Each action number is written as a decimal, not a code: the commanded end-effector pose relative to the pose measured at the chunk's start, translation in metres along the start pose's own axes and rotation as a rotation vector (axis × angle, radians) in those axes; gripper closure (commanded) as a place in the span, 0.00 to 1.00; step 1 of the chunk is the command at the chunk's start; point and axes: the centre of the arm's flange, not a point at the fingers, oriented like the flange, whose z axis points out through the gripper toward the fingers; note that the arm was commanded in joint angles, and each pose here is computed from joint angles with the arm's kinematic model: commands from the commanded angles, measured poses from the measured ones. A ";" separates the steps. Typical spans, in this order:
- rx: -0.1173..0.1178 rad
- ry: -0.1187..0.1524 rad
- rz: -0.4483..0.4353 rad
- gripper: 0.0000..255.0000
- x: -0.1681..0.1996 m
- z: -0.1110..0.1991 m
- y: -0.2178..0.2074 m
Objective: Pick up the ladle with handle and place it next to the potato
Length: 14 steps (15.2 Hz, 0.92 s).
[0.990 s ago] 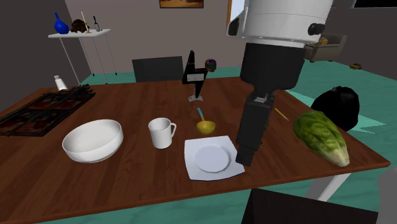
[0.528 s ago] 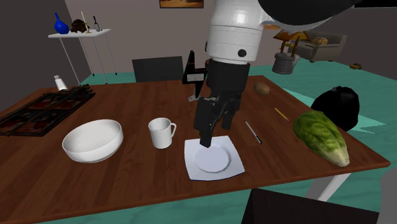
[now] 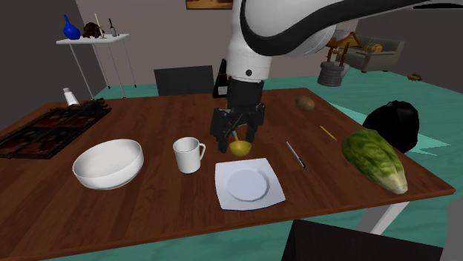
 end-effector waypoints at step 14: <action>0.008 0.023 0.368 0.00 0.135 0.069 0.125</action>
